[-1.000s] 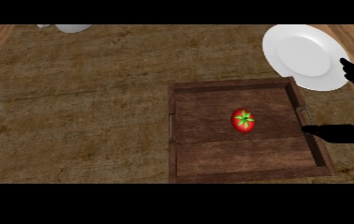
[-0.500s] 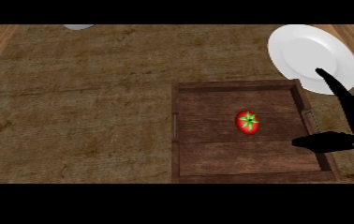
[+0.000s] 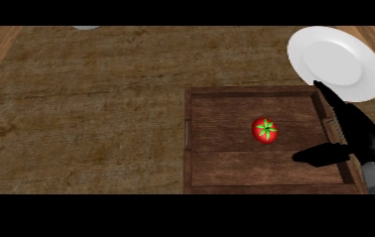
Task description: Pick the tomato from the tray and place it in the plate
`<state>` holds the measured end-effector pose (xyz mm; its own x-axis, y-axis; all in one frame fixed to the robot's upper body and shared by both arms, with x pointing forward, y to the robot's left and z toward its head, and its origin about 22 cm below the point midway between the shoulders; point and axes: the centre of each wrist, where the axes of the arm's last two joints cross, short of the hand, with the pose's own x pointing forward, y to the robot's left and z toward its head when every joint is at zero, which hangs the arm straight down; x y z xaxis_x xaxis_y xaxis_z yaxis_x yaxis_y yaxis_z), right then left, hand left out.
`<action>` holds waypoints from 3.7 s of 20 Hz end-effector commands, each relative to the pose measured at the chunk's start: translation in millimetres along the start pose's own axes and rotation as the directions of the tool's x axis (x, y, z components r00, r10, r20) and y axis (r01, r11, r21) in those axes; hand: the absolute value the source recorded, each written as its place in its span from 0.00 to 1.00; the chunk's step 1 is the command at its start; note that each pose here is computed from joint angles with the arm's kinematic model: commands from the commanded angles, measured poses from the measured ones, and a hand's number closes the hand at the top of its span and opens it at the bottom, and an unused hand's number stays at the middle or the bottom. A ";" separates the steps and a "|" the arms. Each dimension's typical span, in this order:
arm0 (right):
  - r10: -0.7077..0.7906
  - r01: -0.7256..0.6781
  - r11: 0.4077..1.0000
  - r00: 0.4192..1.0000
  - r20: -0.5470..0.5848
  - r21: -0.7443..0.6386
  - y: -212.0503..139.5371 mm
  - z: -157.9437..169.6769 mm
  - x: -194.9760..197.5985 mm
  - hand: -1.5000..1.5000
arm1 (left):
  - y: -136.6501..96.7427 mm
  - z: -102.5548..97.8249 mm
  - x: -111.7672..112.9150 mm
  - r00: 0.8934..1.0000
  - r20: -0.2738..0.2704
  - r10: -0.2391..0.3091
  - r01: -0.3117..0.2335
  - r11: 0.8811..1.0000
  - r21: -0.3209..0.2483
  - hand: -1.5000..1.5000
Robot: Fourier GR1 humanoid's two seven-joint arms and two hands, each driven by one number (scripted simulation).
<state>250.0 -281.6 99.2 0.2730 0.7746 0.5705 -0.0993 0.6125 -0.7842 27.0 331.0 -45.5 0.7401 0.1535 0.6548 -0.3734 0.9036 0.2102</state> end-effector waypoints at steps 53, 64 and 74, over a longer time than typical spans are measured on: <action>0.066 -0.131 0.816 0.989 -0.134 -0.563 30.3 -69.7 128.0 1.00 | -69.4 -9.9 88.2 0.915 0.401 0.040 0.091 0.949 -0.303 0.50; -0.207 0.059 0.625 0.974 -0.092 -0.778 7.0 -93.2 145.1 1.00 | -74.3 -10.2 86.2 0.919 0.388 0.071 0.061 0.947 -0.317 0.50; -0.218 -0.021 0.451 0.967 -0.134 -0.892 -18.5 -118.7 84.2 1.00 | -70.5 -12.0 82.5 0.912 0.400 0.092 0.035 0.954 -0.298 0.50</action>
<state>385.5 -220.7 140.6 0.3871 0.6405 0.6632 0.7510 0.1982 -0.6298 31.5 319.7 -49.6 0.7044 0.2033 0.6801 -0.4090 0.8993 0.1548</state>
